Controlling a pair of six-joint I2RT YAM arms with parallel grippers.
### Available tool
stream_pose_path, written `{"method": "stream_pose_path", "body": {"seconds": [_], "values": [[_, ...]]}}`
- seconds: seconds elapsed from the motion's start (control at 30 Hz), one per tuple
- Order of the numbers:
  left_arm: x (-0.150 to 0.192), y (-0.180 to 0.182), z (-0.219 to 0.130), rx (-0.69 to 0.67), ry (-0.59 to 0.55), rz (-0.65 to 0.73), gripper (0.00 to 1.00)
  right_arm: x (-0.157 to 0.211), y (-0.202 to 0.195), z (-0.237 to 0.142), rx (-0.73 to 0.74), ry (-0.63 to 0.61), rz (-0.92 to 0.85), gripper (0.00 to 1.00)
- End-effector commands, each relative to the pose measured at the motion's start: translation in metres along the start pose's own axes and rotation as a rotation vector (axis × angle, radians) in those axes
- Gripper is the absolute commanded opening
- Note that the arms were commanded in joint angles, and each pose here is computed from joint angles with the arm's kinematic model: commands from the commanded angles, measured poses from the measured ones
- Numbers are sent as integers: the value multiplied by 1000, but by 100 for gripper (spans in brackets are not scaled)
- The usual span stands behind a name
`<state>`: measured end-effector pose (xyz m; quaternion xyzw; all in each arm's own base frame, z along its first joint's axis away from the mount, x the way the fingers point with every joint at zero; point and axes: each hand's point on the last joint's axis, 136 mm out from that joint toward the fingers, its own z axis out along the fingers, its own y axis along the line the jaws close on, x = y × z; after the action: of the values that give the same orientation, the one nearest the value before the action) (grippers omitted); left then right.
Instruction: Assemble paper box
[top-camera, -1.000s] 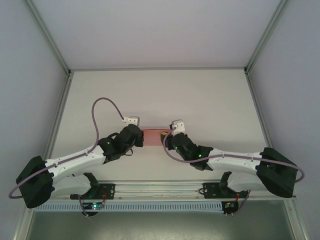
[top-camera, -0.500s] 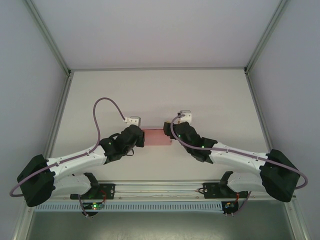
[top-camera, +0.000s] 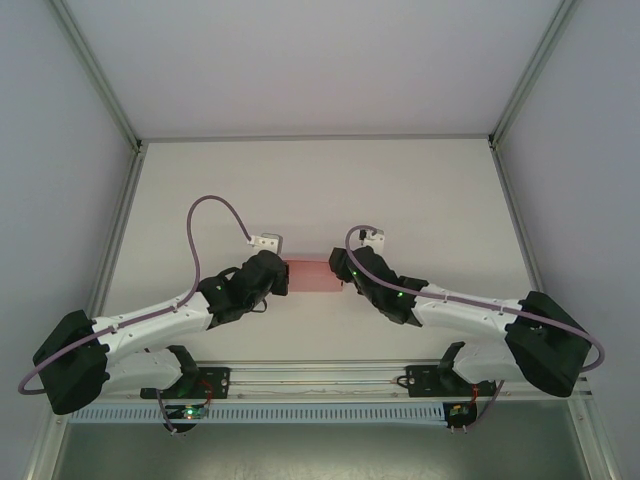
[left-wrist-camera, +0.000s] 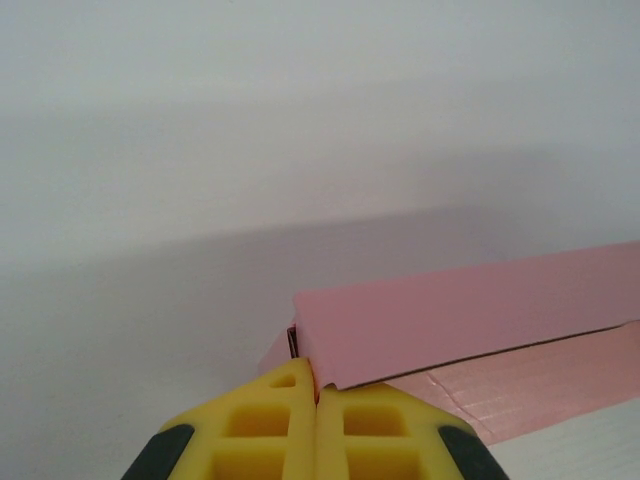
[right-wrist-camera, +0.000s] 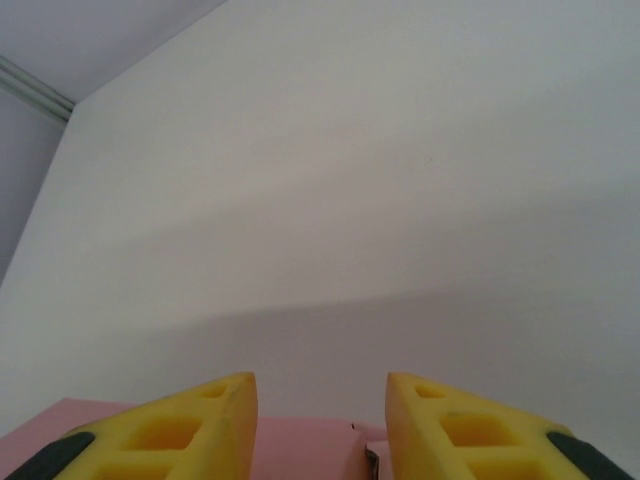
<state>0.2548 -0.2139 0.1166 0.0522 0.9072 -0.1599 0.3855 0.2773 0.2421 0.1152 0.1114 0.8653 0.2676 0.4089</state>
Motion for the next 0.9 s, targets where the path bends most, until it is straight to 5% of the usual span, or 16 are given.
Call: {"method": "stream_pose_path", "body": {"seconds": [0.0, 0.63, 0.8, 0.87], "values": [[60, 19, 1, -48, 213, 80, 8, 68, -74, 2, 221, 209, -85, 38], [40, -28, -20, 160, 243, 87, 42, 103, -115, 3, 306, 214, -39, 26], [37, -12, -27, 60, 268, 71, 66, 106, -119, 0, 314, 203, -43, 24], [37, -8, -31, 44, 269, 69, 84, 105, -122, -1, 320, 198, -45, 24]]}}
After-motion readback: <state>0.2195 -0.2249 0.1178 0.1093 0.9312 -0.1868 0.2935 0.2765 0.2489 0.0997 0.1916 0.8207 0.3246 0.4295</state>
